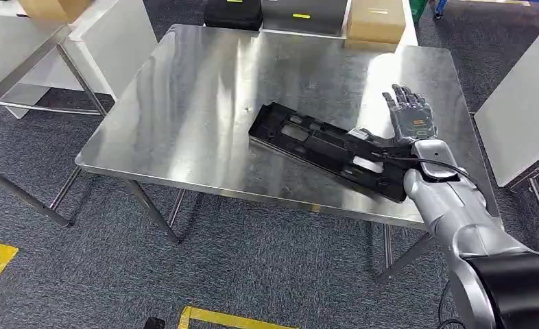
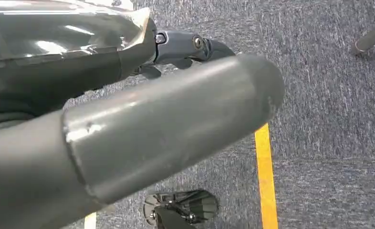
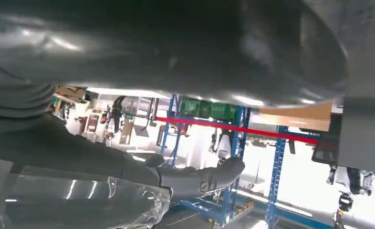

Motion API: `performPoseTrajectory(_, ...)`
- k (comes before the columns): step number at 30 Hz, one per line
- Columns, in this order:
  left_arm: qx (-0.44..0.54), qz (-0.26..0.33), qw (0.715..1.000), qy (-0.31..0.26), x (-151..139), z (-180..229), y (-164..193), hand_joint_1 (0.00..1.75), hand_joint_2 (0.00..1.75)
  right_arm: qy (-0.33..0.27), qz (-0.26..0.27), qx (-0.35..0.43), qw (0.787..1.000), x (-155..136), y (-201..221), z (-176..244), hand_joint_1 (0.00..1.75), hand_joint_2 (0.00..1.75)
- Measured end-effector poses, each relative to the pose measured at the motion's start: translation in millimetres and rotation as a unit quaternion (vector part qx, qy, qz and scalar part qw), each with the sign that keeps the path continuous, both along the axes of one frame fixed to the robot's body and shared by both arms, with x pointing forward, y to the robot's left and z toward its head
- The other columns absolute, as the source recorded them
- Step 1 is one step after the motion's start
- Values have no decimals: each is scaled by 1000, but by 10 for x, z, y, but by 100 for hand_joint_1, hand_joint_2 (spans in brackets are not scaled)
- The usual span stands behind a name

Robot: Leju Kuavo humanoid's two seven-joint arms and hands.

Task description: Take the parts from the cabinet and place them on the table.

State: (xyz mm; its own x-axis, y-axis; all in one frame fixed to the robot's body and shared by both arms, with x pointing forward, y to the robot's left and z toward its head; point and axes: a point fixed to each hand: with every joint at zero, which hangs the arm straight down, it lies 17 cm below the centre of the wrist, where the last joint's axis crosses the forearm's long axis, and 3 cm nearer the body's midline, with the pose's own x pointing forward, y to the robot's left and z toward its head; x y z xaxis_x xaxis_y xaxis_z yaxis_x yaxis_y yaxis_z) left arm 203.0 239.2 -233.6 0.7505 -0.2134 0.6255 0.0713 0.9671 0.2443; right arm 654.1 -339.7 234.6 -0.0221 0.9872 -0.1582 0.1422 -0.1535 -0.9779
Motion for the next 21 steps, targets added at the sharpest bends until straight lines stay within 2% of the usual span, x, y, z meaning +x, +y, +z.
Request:
performPoseTrajectory(13, -3, 8, 1000, 1, -6, -4, 14, 0, 0, -2, -8, -4, 1000, -4, -93, 13, 0, 0)
performPoseTrajectory(21, -5, 16, 1000, 2, -13, -6, 23, 0, 0, -27, -55, -24, 998, -9, -446, 189, 0, 0)
